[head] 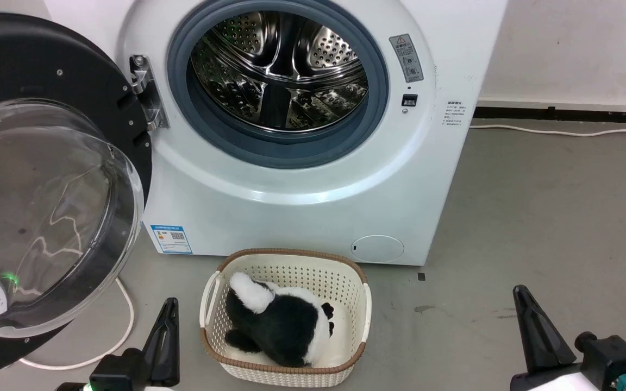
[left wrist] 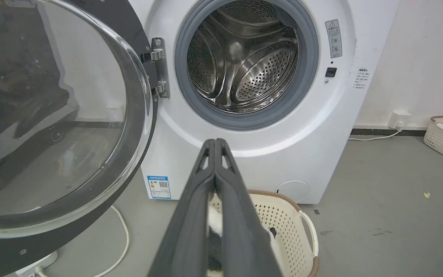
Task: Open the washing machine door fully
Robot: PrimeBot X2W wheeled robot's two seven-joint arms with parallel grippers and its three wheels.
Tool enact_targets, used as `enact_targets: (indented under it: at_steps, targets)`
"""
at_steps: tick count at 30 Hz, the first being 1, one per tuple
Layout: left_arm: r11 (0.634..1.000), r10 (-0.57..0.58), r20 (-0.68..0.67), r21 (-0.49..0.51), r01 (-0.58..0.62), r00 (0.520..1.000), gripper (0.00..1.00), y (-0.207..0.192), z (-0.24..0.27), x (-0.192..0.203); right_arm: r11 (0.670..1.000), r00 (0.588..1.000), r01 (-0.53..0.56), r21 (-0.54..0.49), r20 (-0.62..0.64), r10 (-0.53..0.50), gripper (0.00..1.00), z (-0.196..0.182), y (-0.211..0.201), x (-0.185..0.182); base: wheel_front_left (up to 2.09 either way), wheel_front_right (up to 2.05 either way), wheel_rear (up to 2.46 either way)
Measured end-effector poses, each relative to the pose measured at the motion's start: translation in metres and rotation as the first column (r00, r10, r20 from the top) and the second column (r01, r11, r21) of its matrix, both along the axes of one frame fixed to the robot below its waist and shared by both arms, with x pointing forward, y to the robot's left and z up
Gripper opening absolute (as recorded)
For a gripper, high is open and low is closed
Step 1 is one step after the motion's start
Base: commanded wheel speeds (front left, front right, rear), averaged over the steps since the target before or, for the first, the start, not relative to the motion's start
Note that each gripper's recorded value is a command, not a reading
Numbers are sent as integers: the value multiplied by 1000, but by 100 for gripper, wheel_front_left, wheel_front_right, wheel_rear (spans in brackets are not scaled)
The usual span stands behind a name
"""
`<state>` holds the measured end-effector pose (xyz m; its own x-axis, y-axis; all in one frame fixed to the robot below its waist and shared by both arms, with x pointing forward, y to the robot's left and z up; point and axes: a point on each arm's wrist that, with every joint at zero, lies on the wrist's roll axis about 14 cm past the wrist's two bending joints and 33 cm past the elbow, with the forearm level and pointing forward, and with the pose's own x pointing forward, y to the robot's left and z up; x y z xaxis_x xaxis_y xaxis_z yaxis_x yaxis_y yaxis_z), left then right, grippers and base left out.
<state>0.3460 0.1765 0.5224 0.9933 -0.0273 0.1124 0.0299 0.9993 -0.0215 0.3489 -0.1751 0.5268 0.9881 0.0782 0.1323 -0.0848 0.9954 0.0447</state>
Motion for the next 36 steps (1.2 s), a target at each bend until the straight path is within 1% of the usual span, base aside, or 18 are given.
enact_targets:
  at_steps: [30,36]
  targets:
    - [1000,5,-38,25,-4,999,0,1,-1,6,1000,998,-13,-23,-54,12,0,-6,4,3,0,0,0]
    - [1000,4,-46,31,-3,999,0,0,-2,7,999,999,-17,-30,-49,16,0,-3,5,6,0,0,0]
